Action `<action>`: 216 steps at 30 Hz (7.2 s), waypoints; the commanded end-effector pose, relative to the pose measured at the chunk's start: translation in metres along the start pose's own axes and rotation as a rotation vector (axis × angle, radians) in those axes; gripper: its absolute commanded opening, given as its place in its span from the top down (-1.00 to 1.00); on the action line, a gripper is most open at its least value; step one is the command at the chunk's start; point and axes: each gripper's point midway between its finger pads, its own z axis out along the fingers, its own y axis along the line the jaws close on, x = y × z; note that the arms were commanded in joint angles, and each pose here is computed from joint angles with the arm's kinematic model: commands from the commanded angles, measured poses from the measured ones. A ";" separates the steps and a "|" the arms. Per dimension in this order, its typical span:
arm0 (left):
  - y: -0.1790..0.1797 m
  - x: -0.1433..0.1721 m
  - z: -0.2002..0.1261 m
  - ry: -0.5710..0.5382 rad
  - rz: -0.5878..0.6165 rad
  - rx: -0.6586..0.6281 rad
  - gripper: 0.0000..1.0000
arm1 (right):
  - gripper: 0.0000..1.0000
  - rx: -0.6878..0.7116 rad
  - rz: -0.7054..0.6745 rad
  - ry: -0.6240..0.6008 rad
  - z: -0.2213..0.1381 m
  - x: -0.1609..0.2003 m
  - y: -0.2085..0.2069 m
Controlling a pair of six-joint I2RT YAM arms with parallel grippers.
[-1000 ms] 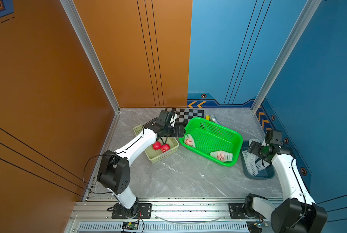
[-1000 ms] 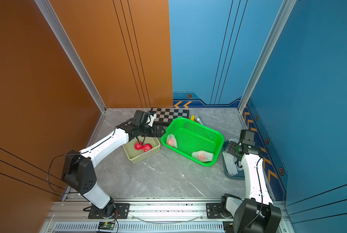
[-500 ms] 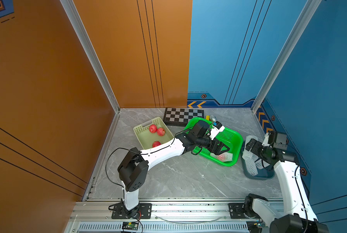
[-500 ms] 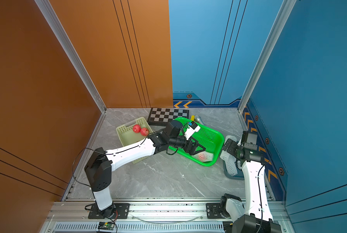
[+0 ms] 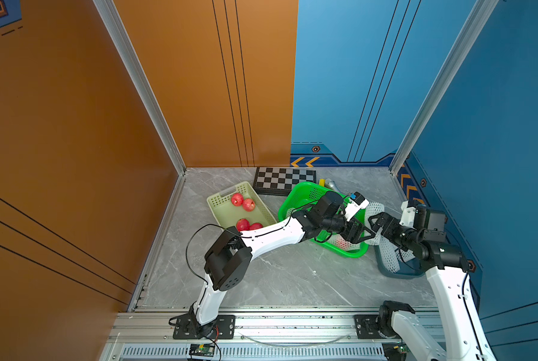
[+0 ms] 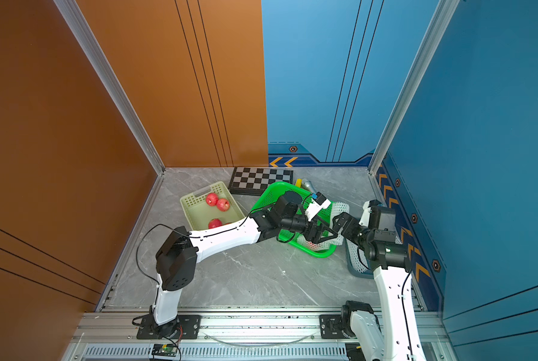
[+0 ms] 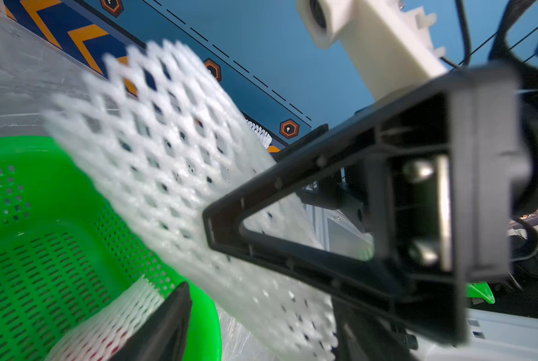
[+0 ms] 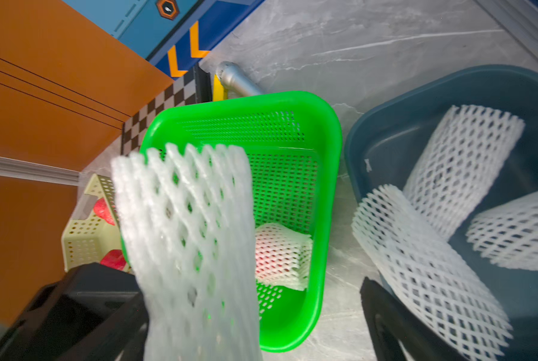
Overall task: Remove foam nets from apples
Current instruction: Place the foam net into the storage box, then pick up the apple from the basket, then place the apple at the center of the board.
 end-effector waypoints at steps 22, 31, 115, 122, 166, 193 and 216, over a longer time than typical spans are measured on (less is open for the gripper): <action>0.003 0.002 -0.017 0.000 0.005 0.018 0.96 | -0.99 -0.287 0.144 -0.093 -0.015 -0.036 0.027; -0.032 0.016 -0.016 0.056 0.063 0.160 0.94 | -0.99 -0.337 0.159 -0.082 -0.004 -0.037 0.029; 0.108 0.028 -0.234 -0.106 -0.254 -0.456 -0.96 | -0.71 0.221 -0.562 0.484 0.093 0.092 -0.004; 0.107 0.027 -0.249 -0.139 -0.264 -0.499 -0.95 | -0.36 0.271 -0.604 0.540 0.112 0.109 -0.014; 0.095 0.072 -0.357 -0.274 -0.318 -0.789 -0.96 | 1.00 -0.309 -0.731 0.249 0.059 0.202 0.137; 0.098 0.089 -0.343 -0.296 -0.352 -0.720 -0.96 | -0.99 -0.131 -0.859 0.340 0.031 0.253 0.075; 0.098 0.088 -0.346 -0.302 -0.341 -0.719 -0.96 | -1.00 -0.049 -1.222 0.651 0.091 0.280 0.069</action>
